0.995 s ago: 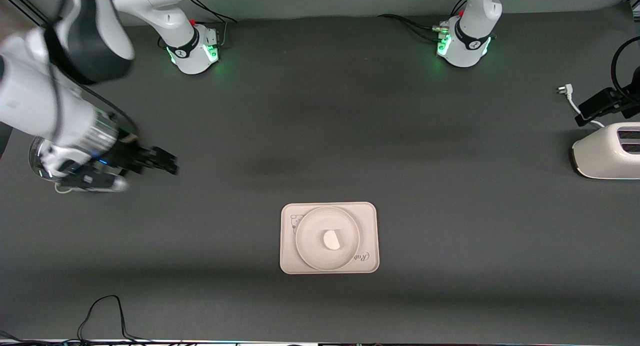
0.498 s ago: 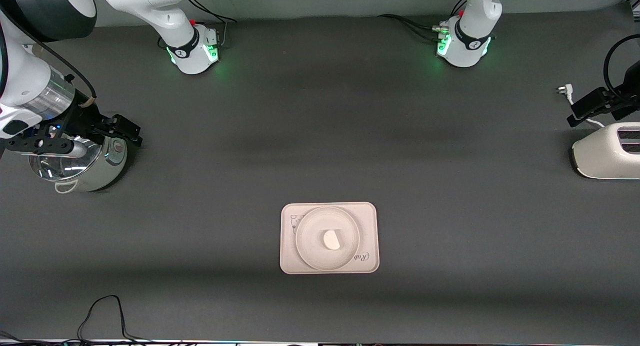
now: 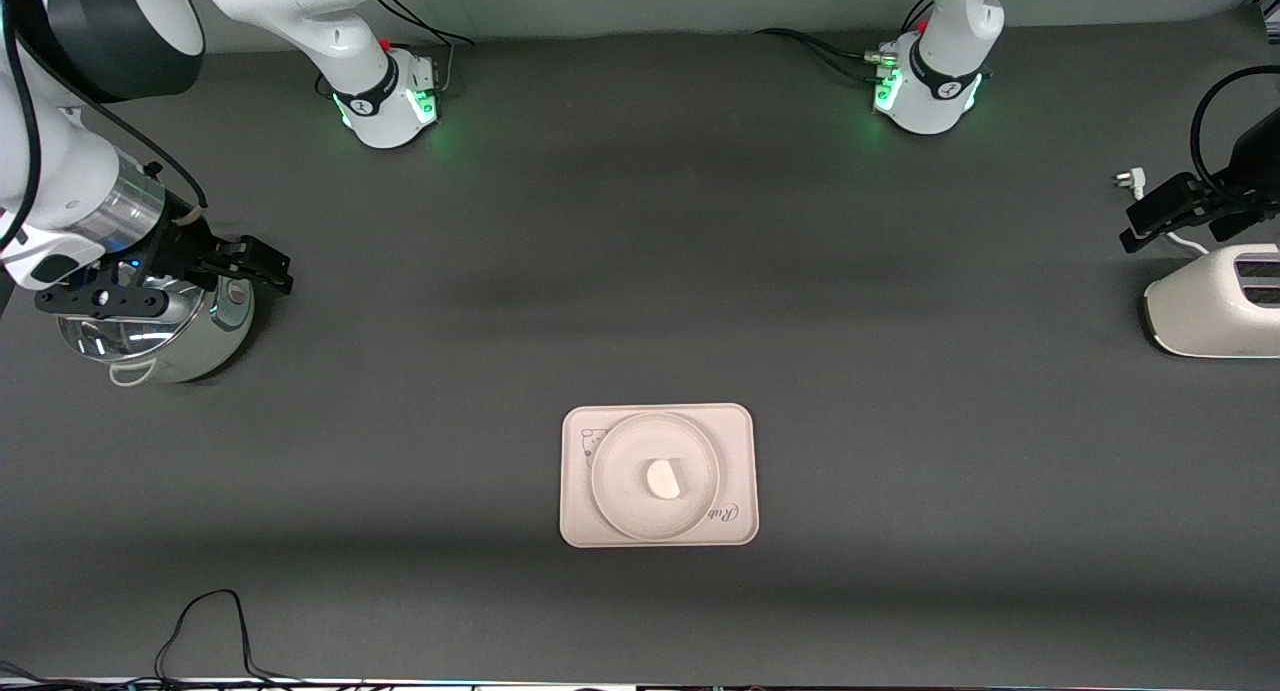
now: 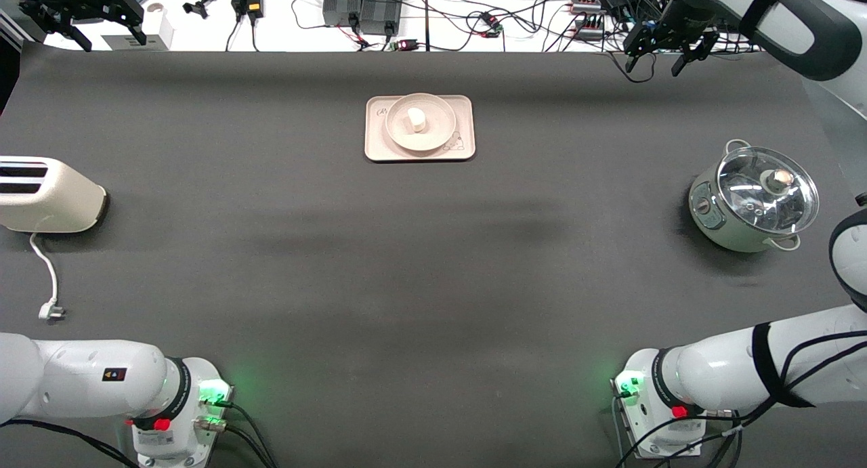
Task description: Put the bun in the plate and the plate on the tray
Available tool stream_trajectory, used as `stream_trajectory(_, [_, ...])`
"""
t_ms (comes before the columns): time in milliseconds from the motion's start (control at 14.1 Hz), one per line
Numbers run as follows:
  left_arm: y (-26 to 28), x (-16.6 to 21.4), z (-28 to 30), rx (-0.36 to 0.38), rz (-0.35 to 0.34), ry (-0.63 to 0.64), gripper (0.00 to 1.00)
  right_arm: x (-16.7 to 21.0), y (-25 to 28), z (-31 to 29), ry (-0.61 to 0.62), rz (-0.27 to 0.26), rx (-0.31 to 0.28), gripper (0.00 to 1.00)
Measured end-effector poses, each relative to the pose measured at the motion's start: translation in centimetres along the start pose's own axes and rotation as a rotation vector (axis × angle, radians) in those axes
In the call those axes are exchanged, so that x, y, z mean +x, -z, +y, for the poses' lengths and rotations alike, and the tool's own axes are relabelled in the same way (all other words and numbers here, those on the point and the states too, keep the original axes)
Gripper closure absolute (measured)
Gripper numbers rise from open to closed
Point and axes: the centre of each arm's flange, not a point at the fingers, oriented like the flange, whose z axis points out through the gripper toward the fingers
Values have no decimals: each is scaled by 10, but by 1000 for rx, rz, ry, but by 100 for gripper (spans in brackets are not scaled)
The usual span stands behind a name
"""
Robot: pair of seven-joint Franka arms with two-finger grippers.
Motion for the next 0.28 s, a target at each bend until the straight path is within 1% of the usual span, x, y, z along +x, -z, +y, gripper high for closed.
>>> stream_trajectory(284, [0,-1,4,0,0,-7,0,0,0,-2,10,1,0,0])
